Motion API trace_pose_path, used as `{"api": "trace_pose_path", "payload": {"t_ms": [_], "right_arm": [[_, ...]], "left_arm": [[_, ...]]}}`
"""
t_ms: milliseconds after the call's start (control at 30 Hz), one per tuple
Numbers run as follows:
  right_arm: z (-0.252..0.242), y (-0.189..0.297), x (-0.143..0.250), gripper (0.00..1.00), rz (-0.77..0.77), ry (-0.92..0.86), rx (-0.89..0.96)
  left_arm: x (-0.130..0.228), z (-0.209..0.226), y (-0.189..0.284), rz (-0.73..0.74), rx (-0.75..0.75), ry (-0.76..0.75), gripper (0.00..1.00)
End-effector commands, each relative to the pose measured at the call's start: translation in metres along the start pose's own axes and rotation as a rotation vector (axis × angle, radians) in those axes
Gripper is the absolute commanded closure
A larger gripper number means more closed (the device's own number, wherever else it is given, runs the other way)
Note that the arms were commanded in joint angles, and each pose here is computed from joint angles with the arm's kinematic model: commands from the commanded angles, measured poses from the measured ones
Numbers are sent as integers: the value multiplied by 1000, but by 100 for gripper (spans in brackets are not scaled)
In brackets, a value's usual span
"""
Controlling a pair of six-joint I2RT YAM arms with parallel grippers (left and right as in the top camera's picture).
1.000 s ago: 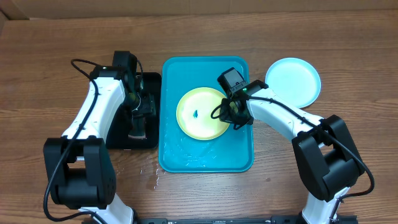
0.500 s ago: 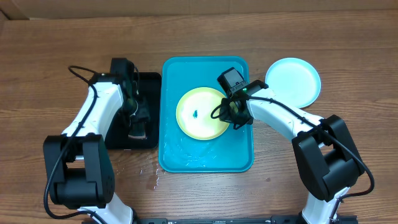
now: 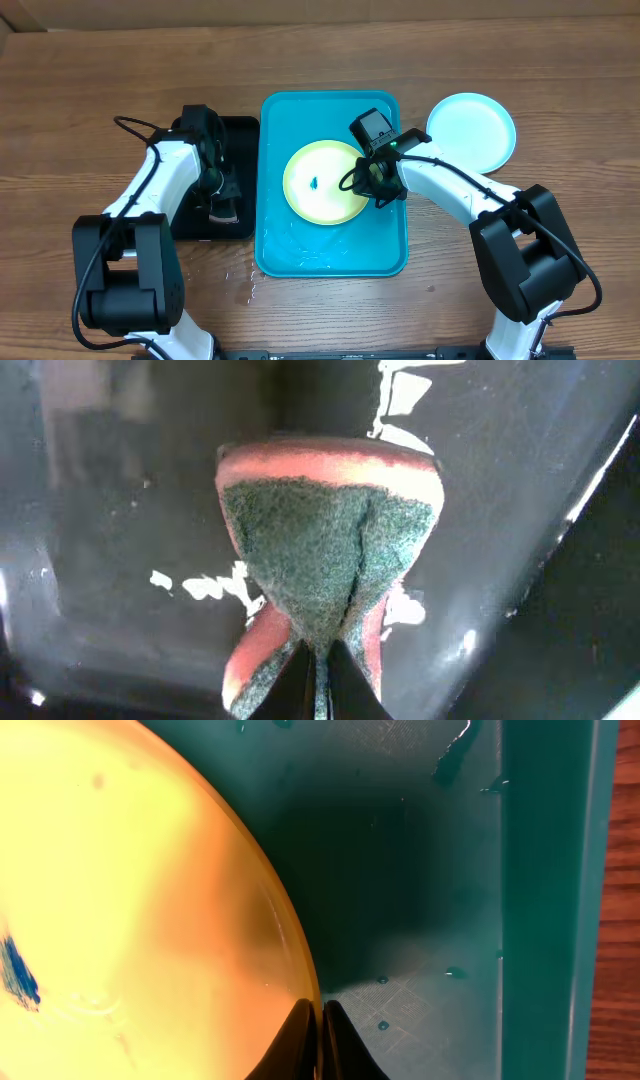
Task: Clean dirty plates on tray and stack at the side
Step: 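Lower the left gripper to the black tray and grasp the sponge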
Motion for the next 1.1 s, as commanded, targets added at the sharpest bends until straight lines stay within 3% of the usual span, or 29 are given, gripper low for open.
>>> {"api": "trace_pose_path", "payload": {"t_ms": [0,167,367,500,667,1067], "right_arm": [[1,1,-3,94,-14,4,9],[1,1,-3,82,-14,4,9],[1,1,-3,78,-13,4,9],[1,1,-3,79,-13,4,9],[1,1,-3,93,-14,4,9],[0,1,-2,93,-11,4,11]], "left_arm": [[-25,2,24,-63,32,19,96],[-46,0,56,-144,62,-36,96],[-38,-6,51,-116,56,-59,96],[-31,-9,38,-102,44,-76,96],[-26,-7,24,-93,40,-77,96],[-18,-24,-7,-149,171,-164,96]]}}
Point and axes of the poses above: each gripper's point midway between its finger pads, its own y axis back along the fingers, its own z axis along the line the jaws close on, x = y × z, the point moved 10 cm from there along y, back along the fingers, and after that the axes turned 13 degrees about y, right-handed, at the moved point
